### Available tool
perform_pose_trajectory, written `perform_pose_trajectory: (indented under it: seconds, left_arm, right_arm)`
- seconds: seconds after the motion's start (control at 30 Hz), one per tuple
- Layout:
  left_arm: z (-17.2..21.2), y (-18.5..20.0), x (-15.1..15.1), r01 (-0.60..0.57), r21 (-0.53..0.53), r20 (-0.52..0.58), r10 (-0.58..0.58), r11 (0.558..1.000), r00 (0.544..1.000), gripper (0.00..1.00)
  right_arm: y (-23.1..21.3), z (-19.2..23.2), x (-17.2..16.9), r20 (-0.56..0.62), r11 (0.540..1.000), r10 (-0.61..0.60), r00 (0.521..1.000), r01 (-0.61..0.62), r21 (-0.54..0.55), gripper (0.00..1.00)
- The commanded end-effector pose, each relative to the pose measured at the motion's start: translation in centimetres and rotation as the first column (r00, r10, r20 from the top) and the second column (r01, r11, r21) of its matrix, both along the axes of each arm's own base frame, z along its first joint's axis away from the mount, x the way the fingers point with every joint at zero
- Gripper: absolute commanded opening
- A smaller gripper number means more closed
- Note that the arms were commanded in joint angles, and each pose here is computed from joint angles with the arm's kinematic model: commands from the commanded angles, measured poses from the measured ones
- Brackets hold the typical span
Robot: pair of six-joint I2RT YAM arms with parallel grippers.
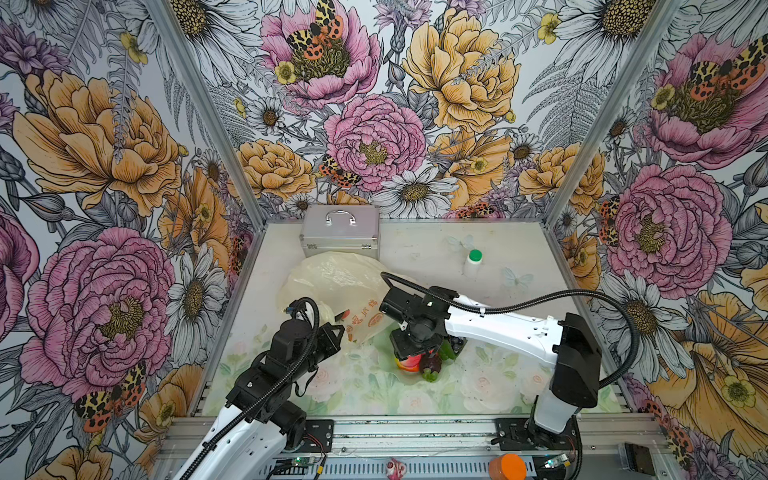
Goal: Place the fruits into the plastic bag
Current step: 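Lower the right gripper onto the red apple and close on it, then lift the red apple with the right gripper toward the bag mouth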
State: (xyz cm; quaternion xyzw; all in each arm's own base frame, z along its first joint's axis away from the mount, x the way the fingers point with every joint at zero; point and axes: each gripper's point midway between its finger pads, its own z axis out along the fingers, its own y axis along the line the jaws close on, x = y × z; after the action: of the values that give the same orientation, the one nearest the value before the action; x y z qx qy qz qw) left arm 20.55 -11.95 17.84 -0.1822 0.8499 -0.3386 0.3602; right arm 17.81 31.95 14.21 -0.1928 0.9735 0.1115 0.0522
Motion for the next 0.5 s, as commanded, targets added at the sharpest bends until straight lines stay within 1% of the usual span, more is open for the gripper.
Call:
perform_pose_trajectory:
  seconds: [0.0, 0.13, 0.27, 0.47]
  left_arm:
    - [-0.4, 0.2, -0.1, 0.000, 0.011, -0.008, 0.000, 1.000, 1.000, 0.00]
    - [-0.7, 0.2, -0.1, 0.005, 0.017, -0.010, -0.005, 1.000, 1.000, 0.00]
    - [-0.7, 0.2, -0.2, 0.010, 0.013, -0.003, -0.010, 1.000, 1.000, 0.00]
    - [-0.4, 0.3, -0.3, 0.013, 0.002, 0.009, -0.013, 1.000, 1.000, 0.00]
  right_arm:
    - [0.6, 6.0, 1.1, 0.059, 0.983, -0.050, 0.997, 0.038, 0.180, 0.44]
    - [0.8, 9.9, 2.5, 0.061, 0.932, -0.129, 0.990, 0.100, 0.348, 0.43]
    - [1.8, 12.3, 4.3, 0.016, 0.845, -0.220, 0.975, 0.183, 0.503, 0.43]
    - [4.4, 12.7, 7.2, -0.087, 0.723, -0.299, 0.950, 0.285, 0.629, 0.43]
